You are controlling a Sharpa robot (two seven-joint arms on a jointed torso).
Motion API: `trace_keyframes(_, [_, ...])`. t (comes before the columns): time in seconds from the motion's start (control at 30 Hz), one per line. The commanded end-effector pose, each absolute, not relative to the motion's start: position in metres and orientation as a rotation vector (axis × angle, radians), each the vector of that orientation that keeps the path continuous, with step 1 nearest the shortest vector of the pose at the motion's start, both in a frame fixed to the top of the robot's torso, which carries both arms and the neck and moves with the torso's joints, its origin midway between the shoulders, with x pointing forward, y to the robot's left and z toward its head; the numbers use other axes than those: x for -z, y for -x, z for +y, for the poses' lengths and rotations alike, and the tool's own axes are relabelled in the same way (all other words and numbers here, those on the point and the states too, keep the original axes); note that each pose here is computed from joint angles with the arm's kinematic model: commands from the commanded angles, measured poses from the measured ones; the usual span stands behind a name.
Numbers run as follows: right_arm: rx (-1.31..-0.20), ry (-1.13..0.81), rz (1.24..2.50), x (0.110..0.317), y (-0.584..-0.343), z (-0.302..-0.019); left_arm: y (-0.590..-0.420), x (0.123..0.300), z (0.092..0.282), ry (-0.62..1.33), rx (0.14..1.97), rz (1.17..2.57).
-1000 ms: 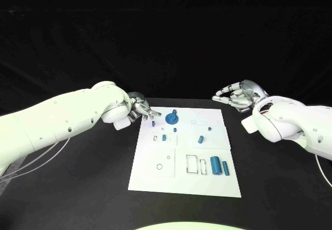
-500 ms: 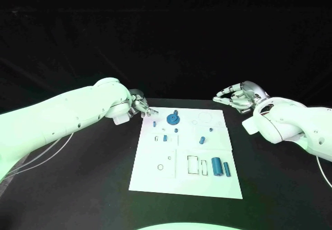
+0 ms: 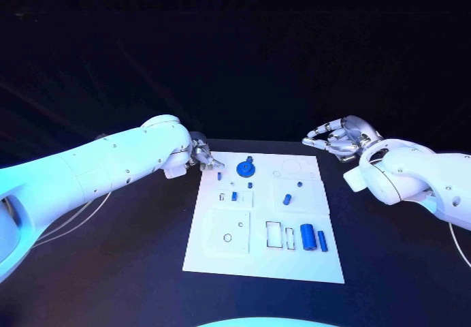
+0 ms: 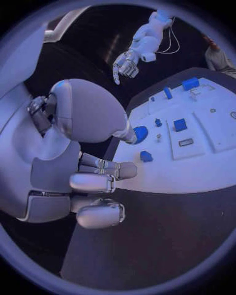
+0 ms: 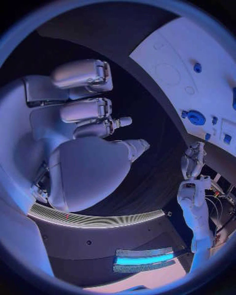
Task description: Assemble the parts on the task board
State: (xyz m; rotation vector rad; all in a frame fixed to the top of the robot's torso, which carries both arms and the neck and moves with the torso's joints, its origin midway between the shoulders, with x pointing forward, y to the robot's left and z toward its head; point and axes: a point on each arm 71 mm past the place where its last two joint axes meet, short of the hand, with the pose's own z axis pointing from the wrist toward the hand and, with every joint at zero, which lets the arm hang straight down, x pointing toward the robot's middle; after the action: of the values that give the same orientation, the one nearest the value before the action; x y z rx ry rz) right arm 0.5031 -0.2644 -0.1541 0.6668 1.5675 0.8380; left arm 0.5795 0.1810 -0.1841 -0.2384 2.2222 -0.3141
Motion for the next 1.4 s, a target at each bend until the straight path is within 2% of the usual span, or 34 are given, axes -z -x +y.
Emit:
trace_keyframes(0.03, [-0.853, -0.649, 1.560, 0.153, -0.503, -0.262, -0.580, 0.186, 0.179, 0.198, 0.302, 2.230])
trace_keyframes(1.4, [-0.866, -0.650, 1.565, 0.154, -0.503, -0.259, -0.577, 0.206, 0.168, 0.222, 0.338, 2.284])
